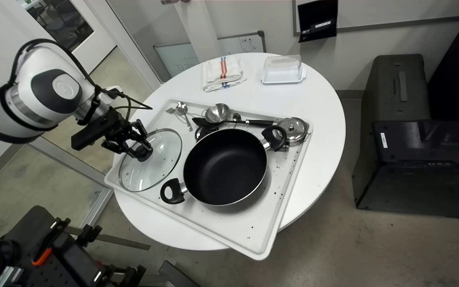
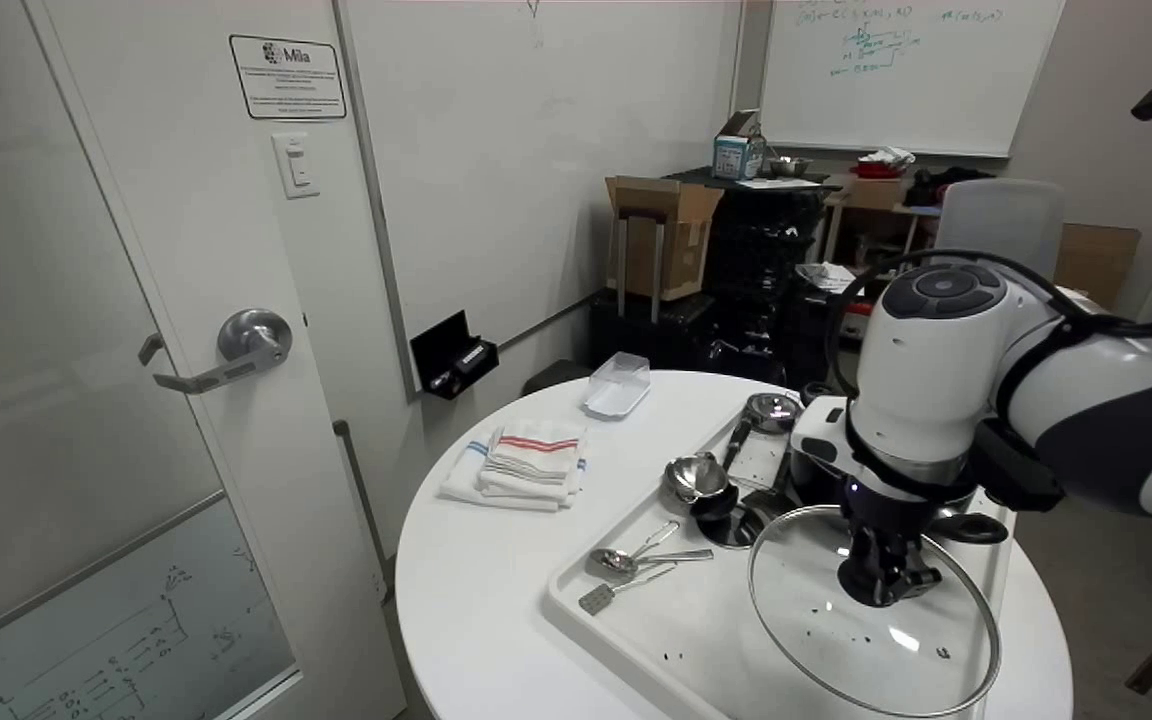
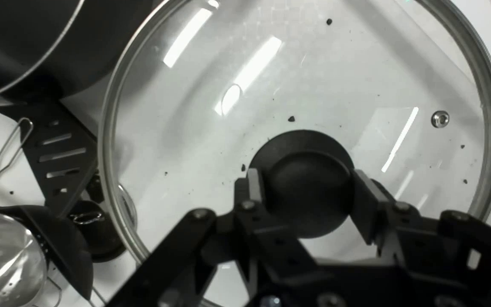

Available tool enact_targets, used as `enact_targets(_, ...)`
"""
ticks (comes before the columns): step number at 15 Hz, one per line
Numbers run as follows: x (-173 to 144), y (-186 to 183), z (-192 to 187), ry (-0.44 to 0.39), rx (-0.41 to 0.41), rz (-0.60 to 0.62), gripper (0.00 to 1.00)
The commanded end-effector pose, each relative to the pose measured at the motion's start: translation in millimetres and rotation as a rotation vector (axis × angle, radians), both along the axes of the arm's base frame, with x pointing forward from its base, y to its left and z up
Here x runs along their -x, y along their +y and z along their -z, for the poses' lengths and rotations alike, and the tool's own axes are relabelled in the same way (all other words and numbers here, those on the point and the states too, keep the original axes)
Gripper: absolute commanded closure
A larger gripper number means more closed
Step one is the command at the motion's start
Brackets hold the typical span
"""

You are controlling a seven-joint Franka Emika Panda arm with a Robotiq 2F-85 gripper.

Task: Take the lid off of the pot

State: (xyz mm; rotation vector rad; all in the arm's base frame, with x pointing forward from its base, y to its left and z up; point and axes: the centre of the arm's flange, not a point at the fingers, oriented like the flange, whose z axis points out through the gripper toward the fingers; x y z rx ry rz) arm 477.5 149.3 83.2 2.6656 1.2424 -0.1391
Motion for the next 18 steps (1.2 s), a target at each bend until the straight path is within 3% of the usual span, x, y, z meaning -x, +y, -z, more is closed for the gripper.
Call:
enact_targets(1,-12,0,17,-0.022,-0.027,-0.017,0.75)
enact_targets(18,-28,-37,70,0.016,-0.096,0.005,0.75)
